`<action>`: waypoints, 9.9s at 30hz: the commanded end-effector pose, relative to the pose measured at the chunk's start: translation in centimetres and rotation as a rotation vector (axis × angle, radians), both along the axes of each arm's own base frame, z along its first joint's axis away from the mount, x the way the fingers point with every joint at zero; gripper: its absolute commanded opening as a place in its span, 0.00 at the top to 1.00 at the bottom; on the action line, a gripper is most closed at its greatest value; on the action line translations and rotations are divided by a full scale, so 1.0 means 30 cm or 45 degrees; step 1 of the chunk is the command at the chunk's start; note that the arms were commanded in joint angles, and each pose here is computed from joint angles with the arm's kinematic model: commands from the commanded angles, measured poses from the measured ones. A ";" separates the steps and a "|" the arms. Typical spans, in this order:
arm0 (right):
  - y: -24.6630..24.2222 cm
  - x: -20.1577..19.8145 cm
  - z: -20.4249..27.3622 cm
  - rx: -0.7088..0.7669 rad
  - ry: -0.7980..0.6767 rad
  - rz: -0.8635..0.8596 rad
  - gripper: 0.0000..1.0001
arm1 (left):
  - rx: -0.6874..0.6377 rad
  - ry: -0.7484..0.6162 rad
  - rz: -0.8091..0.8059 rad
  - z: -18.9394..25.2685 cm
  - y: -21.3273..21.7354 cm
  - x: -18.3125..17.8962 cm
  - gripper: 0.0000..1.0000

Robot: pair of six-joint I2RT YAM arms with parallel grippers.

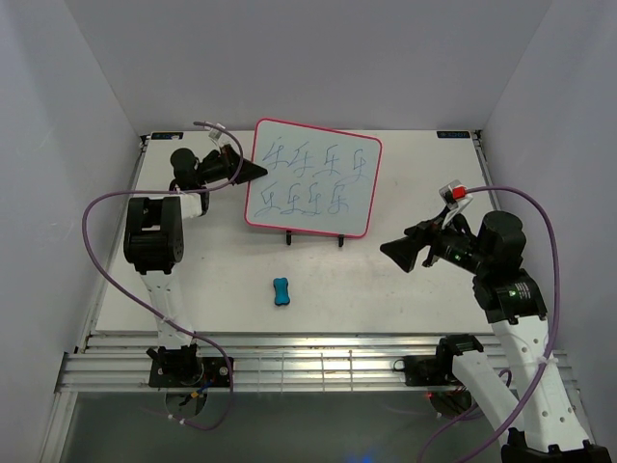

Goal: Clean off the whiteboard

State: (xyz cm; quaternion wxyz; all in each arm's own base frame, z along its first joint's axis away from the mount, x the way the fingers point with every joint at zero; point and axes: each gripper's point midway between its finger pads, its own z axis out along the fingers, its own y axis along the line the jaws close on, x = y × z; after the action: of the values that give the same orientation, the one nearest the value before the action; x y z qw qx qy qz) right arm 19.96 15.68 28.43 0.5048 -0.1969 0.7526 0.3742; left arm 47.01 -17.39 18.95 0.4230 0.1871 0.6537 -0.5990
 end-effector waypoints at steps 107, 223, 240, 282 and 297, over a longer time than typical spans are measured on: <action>0.690 0.045 -0.456 -0.712 0.314 0.136 0.06 | 0.507 0.153 1.563 0.576 0.577 -0.678 1.00; 1.048 0.072 -0.230 -0.291 -0.044 0.484 0.59 | 0.598 0.497 0.731 0.137 0.172 -0.902 1.00; 0.995 -0.110 -0.288 -0.348 -0.041 0.754 0.61 | 0.597 0.425 0.709 0.141 0.163 -0.872 1.00; 0.906 0.118 -0.476 -0.389 0.206 0.220 0.59 | 0.529 0.373 0.691 0.182 0.143 -0.870 1.00; 1.000 0.038 -0.340 -0.248 0.248 0.429 0.60 | 0.527 0.370 0.671 0.177 0.135 -0.866 1.00</action>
State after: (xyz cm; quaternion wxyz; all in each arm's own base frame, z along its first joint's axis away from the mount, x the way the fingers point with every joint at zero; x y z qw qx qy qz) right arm 25.61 41.93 17.95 0.3921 -0.2802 0.8037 0.3490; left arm 21.25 -11.90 22.58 0.3961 -0.0567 0.8604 -0.3158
